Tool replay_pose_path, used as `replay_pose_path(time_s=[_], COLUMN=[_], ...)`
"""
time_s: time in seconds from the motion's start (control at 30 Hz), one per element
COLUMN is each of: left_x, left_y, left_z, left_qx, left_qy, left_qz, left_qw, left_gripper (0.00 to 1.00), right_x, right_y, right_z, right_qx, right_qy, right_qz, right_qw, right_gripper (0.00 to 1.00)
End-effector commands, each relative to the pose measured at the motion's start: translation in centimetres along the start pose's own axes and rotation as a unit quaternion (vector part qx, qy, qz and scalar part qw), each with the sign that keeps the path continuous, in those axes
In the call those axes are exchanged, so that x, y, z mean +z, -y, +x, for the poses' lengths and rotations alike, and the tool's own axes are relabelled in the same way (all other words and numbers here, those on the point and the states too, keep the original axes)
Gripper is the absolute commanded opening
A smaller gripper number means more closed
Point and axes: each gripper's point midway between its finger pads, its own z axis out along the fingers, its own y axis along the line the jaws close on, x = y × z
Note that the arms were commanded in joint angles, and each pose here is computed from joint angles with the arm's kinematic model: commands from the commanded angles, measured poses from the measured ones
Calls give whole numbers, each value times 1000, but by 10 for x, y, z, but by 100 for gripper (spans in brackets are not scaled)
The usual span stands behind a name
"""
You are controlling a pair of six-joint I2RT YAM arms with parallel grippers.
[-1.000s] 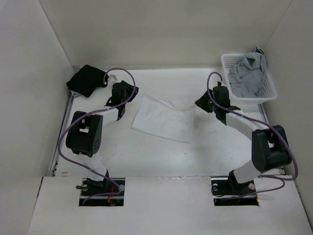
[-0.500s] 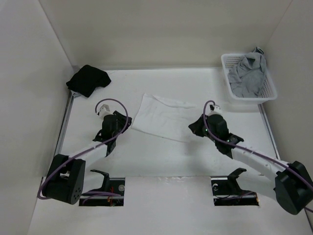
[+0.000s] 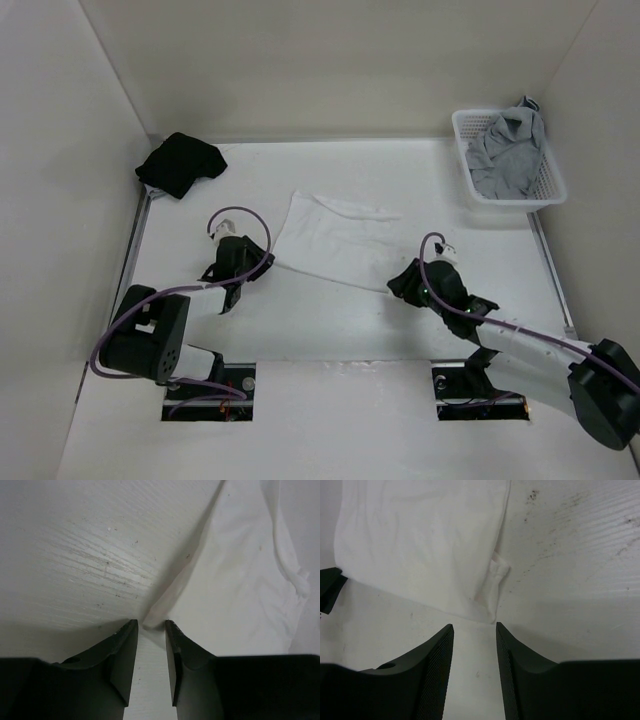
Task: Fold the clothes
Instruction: Fold the tank top
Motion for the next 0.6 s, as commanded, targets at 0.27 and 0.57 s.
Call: replay_pose_path(time_s=[0.27,0.57], left_x=[5,-1], left_y=[10,6], left_z=[-10,-12], left_qx=[-6,-7], left_qy=[14,22], left_qz=[11,12], left_qw=[1000,1000], left_gripper=[6,4], right_x=[12,26], right_y=[6,2], right_z=[13,22], right_qx=[26,36], right_qy=[-22,-40], right_qz=[26,24], right_qw=[999,998], right_gripper=[46,37])
